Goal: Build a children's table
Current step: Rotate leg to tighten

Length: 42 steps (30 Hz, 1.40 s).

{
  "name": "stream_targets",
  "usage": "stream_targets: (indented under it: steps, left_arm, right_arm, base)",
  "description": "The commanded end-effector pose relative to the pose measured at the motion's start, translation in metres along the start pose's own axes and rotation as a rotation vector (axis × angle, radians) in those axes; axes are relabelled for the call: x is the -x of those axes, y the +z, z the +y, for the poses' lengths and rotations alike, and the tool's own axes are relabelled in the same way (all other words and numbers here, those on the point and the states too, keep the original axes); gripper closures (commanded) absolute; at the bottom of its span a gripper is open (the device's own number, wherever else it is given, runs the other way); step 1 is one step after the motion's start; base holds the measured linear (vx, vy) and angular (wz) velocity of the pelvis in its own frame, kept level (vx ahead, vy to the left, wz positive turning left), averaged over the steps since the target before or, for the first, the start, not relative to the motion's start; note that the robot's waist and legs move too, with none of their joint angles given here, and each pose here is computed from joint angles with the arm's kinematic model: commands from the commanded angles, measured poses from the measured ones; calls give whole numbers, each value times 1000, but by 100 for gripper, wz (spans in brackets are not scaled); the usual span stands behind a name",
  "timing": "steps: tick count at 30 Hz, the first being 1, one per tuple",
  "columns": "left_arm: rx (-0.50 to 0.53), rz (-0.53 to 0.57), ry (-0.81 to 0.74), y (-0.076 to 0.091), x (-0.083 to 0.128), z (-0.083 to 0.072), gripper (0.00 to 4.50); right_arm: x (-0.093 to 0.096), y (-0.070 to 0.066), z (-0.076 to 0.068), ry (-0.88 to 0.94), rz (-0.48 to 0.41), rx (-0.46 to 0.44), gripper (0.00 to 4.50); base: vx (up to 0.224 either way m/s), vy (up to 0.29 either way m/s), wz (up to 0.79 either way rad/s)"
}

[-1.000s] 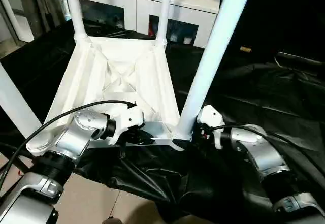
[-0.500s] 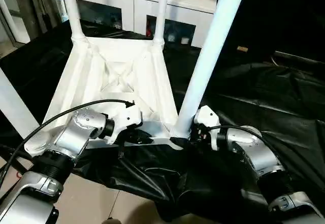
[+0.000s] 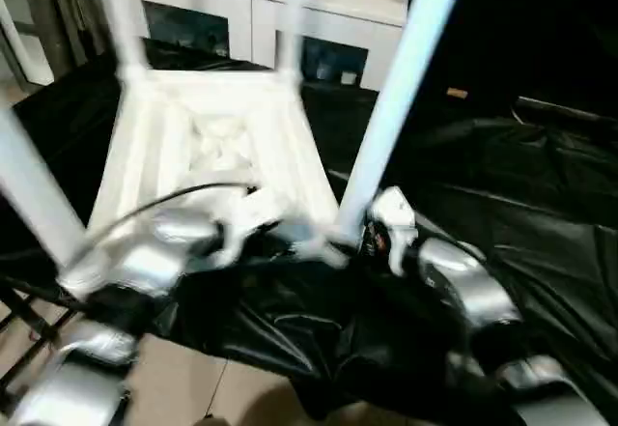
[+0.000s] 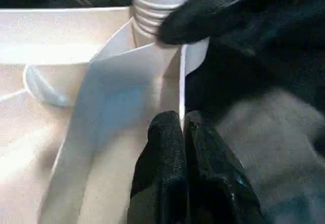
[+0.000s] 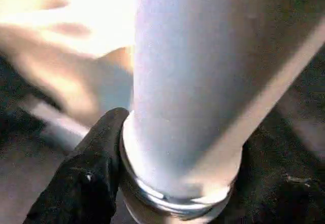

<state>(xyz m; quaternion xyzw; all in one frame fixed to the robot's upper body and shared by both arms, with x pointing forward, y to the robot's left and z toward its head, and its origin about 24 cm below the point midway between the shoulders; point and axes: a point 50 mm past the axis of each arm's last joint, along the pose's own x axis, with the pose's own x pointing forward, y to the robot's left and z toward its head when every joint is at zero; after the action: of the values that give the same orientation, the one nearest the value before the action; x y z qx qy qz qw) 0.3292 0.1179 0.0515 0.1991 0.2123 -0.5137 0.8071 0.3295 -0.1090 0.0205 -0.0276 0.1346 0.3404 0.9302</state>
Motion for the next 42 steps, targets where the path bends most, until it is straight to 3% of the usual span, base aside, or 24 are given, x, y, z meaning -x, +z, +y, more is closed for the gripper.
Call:
stream_targets:
  steps: [1, 3, 4, 7, 12, 17, 28, 42]
  left_arm:
    - [52, 9, 9, -1, -22, -13, 450]
    - [49, -5, 11, 7, -33, -19, 450]
    - [34, -11, -3, 10, -37, -22, 450]
    - [0, -34, -30, 15, -42, -27, 450]
    - [-43, -62, -74, 11, -30, -26, 450]
    - [-28, -44, -161, -6, -9, -25, 450]
    - [-47, 8, -344, -27, 26, -25, 450]
    - [-41, -10, -349, -26, 33, -20, 450]
  right_arm:
    - [-12, -3, 9, -60, 35, -44, 175]
    - [-19, -4, 17, -67, 39, -59, 175]
    - [-21, -3, 22, -29, 35, -45, 119]
    - [-25, 1, 31, 58, 12, -39, 99]
    - [-18, 10, 20, 107, -26, 2, 53]
    - [2, 13, 12, 331, -15, 144, 53]
    - [32, 14, 9, 693, 46, 181, 53]
    - [33, 6, 17, 771, 97, 153, 171]
  base:
    - [0, 0, 0]
    - [0, 0, 0]
    - [0, 0, 0]
    - [0, 0, 0]
    - [0, 0, 0]
    - [0, 0, 0]
    - [0, 0, 0]
    - [0, 0, 0]
